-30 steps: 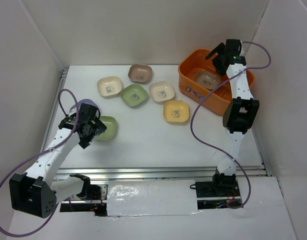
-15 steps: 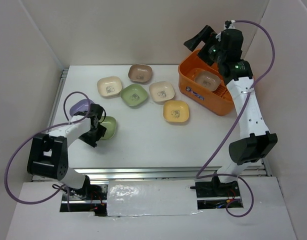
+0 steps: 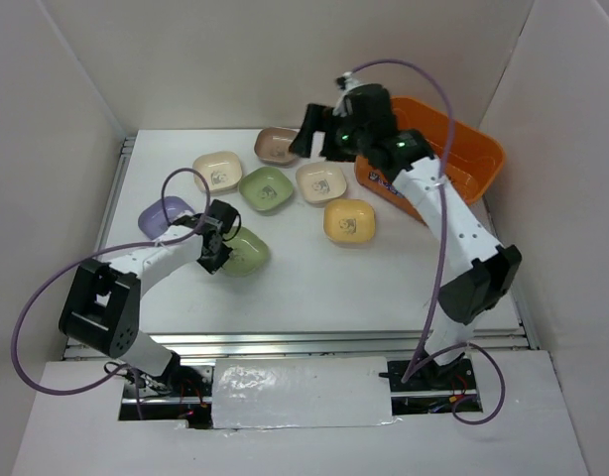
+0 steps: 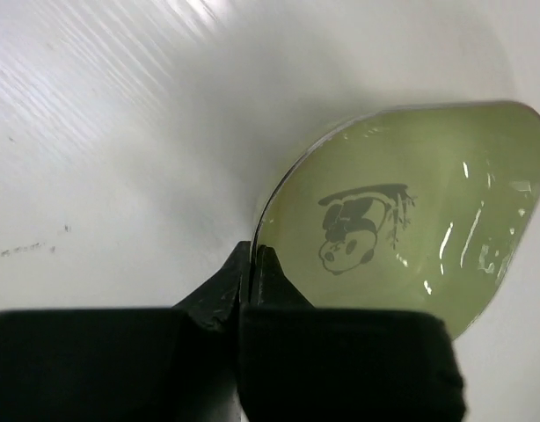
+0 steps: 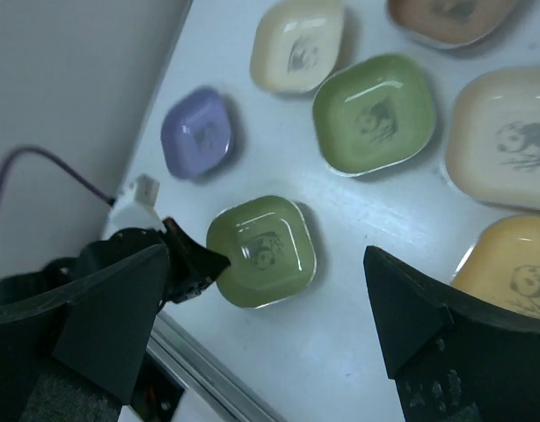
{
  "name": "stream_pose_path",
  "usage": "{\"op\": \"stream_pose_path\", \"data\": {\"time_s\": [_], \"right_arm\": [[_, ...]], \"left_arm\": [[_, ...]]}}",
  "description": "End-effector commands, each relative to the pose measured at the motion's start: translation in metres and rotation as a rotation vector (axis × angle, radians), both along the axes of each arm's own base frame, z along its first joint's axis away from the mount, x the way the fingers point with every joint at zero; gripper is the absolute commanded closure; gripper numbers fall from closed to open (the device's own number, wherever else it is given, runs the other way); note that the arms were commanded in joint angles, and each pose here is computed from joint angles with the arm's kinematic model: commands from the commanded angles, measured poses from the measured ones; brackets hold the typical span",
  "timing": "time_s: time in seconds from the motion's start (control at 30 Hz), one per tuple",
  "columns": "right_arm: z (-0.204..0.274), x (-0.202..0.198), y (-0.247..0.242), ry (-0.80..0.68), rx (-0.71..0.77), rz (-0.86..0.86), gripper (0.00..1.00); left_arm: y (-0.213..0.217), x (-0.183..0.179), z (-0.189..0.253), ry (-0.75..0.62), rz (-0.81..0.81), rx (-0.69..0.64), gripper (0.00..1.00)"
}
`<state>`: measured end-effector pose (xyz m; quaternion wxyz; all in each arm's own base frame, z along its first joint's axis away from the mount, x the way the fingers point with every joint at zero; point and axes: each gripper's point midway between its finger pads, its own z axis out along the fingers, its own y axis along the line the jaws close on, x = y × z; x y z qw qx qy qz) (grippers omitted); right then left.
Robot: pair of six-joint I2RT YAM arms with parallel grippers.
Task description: Place the plates into the plastic bin on the countertop
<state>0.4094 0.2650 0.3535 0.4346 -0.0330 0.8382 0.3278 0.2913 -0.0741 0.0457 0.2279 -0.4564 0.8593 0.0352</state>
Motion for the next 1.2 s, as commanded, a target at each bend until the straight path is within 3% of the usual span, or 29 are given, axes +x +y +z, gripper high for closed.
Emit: {"op": "stream_pose_path", "data": {"time_s": [0.0,0.17,0.33,0.47,0.53,0.57,0.63,0.67,0.7,0.73,0.77,0.87,1.0,1.17], "right_arm": [[-0.083,-0.035,0.038,0.121,-0.266,0.215,0.00],[-0.125,-0.055,0.053,0.155,-0.332,0.233,0.00],[-0.174,-0.072,0.058,0.273,-0.379,0.250,0.01],[-0.189,-0.083,0.071,0.304,-0.335,0.285,0.05],[-0.197,-0.086,0.076,0.318,-0.320,0.291,0.13],[-0.200,-0.088,0.078,0.332,-0.309,0.296,0.25],[-0.202,-0.088,0.078,0.344,-0.291,0.284,0.38],[-0.198,-0.087,0.076,0.342,-0.280,0.265,0.77],[-0.194,-0.084,0.073,0.331,-0.277,0.239,0.99],[-0.180,-0.078,0.067,0.302,-0.263,0.196,1.00],[-0.169,-0.066,0.060,0.274,-0.260,0.125,1.00],[-0.127,-0.029,0.012,0.230,-0.239,-0.115,1.00],[-0.077,0.014,-0.076,0.200,-0.147,-0.389,1.00],[-0.037,0.070,-0.208,0.159,-0.063,-0.652,1.00]], "left_arm": [[-0.003,-0.024,0.033,0.071,-0.217,0.132,1.00],[-0.044,-0.010,0.064,-0.052,-0.447,-0.021,1.00],[-0.074,0.005,0.100,-0.180,-0.548,-0.138,1.00],[-0.090,0.013,0.121,-0.222,-0.608,-0.187,1.00],[-0.097,0.015,0.129,-0.243,-0.629,-0.219,1.00],[-0.101,0.015,0.133,-0.254,-0.645,-0.243,1.00],[-0.105,0.020,0.144,-0.303,-0.652,-0.266,1.00],[-0.105,0.020,0.146,-0.308,-0.648,-0.275,0.98],[-0.103,0.024,0.155,-0.331,-0.633,-0.267,0.85],[-0.096,0.021,0.155,-0.307,-0.600,-0.253,0.27],[-0.084,0.025,0.158,-0.308,-0.561,-0.207,0.01],[-0.049,0.029,0.184,-0.316,-0.425,-0.120,0.01],[0.019,0.025,0.244,-0.481,-0.169,0.021,0.01],[0.077,0.023,0.250,-0.510,-0.065,0.120,0.01]]}}
